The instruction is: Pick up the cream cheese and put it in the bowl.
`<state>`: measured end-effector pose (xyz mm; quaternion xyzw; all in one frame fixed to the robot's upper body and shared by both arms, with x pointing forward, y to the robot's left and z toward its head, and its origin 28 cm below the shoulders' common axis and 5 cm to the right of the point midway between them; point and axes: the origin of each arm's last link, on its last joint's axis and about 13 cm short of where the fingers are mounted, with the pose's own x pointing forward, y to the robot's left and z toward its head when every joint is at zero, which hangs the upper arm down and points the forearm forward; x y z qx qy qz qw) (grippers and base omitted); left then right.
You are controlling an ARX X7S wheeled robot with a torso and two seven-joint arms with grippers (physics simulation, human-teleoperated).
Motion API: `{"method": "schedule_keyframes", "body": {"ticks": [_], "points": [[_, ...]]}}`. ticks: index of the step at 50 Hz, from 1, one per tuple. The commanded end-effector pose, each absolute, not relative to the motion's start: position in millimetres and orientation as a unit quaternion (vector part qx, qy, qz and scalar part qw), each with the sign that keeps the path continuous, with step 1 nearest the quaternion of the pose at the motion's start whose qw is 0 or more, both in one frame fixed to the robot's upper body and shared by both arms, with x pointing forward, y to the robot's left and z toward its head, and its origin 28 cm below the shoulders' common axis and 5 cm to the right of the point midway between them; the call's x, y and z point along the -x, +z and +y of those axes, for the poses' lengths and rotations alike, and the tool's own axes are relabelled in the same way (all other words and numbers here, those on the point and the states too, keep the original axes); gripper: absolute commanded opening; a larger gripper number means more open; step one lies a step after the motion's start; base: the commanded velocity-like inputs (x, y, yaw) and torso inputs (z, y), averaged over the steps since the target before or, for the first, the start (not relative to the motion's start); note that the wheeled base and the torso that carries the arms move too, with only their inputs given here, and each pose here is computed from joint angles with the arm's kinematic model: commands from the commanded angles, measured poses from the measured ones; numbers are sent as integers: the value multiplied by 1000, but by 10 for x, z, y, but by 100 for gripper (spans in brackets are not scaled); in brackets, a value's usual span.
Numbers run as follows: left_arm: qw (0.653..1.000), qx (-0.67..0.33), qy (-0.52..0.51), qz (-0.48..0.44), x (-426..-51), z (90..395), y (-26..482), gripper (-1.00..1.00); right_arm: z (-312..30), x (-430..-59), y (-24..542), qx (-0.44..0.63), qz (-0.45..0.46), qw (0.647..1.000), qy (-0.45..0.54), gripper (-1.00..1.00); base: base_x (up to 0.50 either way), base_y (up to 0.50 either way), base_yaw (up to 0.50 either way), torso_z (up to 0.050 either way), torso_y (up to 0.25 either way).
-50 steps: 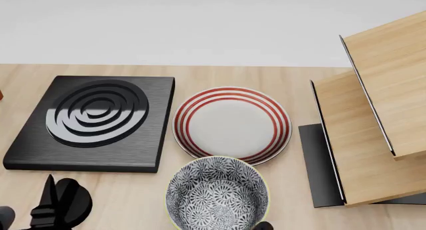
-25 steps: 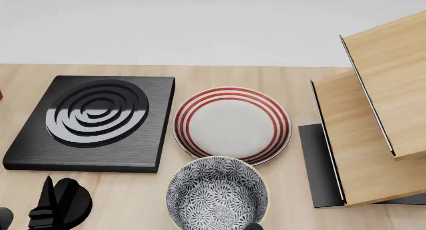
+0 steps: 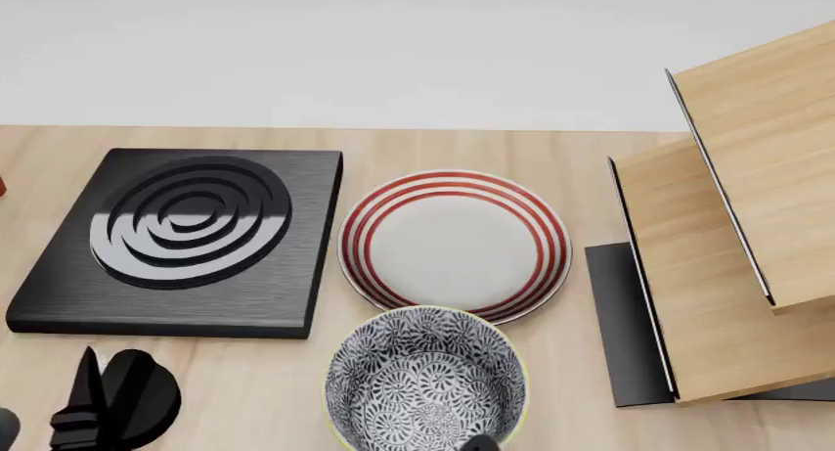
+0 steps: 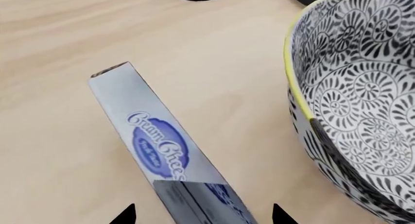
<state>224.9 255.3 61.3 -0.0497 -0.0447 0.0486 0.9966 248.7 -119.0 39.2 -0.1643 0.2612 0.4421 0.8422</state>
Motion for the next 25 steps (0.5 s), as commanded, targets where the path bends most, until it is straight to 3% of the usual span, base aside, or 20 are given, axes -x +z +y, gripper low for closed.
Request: {"method": "schedule_keyframes", "body": {"ticks": [1, 4, 5, 25], "points": [[996, 51, 50, -46, -2245, 2567, 612, 100, -1155, -2488, 382, 171, 262, 837, 449, 100, 0, 0, 0, 0, 0], [996, 50, 50, -46, -2248, 2567, 615, 100, -1150, -2471, 393, 174, 260, 835, 453, 100, 0, 0, 0, 0, 0], [996, 50, 50, -46, -2249, 2565, 613, 100, -1148, -2462, 396, 175, 259, 835, 454, -100, 0, 0, 0, 0, 0], [997, 49, 50, -43, -2266, 2560, 591, 100, -1131, -2452, 378, 193, 262, 829, 455, -100, 0, 0, 0, 0, 0]]}}
